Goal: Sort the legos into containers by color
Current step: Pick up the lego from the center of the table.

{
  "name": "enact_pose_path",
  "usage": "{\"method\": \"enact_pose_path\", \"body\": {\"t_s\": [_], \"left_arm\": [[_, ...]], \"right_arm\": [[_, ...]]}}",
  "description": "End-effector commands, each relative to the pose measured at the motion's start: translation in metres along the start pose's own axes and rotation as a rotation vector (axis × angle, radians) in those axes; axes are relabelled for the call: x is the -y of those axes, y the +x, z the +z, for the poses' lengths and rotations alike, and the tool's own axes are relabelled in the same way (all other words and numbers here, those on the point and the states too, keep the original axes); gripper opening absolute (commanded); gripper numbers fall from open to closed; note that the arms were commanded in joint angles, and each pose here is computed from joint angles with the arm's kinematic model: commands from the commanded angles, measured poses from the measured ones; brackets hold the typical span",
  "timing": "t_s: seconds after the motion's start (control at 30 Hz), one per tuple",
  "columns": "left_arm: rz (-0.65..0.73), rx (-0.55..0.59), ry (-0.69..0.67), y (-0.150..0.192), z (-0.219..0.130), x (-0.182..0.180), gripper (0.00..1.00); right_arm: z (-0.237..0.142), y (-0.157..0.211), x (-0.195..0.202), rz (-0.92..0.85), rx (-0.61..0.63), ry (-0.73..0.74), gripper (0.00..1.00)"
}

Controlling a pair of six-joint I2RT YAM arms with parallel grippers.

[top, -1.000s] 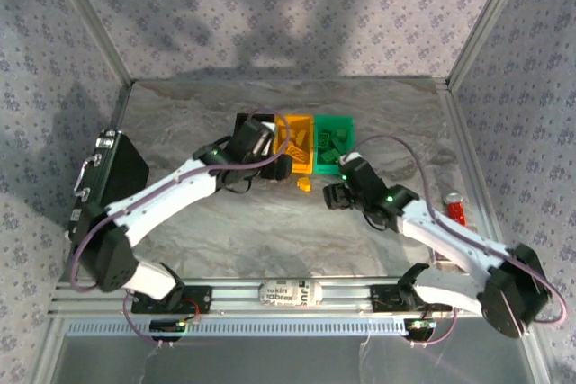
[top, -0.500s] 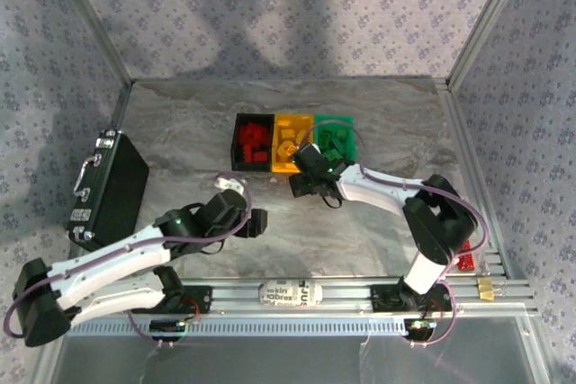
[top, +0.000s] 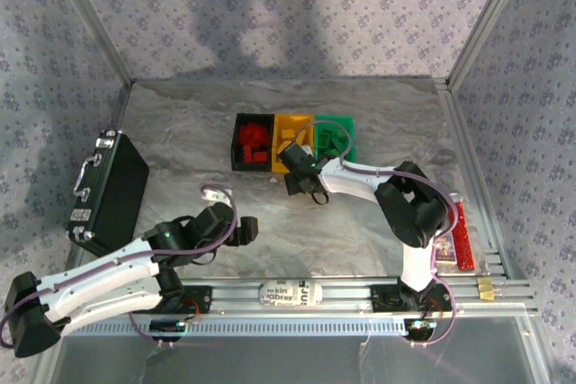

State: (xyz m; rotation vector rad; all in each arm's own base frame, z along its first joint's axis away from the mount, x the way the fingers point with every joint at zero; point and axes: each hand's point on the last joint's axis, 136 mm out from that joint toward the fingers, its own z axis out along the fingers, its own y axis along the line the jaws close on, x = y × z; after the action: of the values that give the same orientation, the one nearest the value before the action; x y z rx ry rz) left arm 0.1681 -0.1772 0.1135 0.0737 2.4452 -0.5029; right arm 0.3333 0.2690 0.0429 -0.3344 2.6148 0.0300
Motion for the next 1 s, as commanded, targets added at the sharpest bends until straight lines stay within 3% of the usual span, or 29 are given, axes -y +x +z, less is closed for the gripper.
{"method": "enact_pose_path", "body": {"t_s": [0.0,0.2,0.63,0.97], "left_arm": [[-0.012,0.011,0.002,-0.001,-0.001,0.001,0.87],[-0.014,0.013,0.006,-0.001,-0.001,0.002,0.87],[-0.025,0.02,0.013,0.004,0.0,-0.001,0.86],[-0.048,0.0,0.002,0.019,0.005,-0.014,0.86]], "right_arm": [[0.004,0.0,0.004,0.022,-0.013,0.033,0.64],[0.01,0.0,0.0,0.017,-0.025,0.02,0.59],[0.006,-0.003,-0.002,0.009,-0.02,0.021,0.38],[-0.065,-0.05,-0.011,-0.03,0.122,0.009,0.37]]}}
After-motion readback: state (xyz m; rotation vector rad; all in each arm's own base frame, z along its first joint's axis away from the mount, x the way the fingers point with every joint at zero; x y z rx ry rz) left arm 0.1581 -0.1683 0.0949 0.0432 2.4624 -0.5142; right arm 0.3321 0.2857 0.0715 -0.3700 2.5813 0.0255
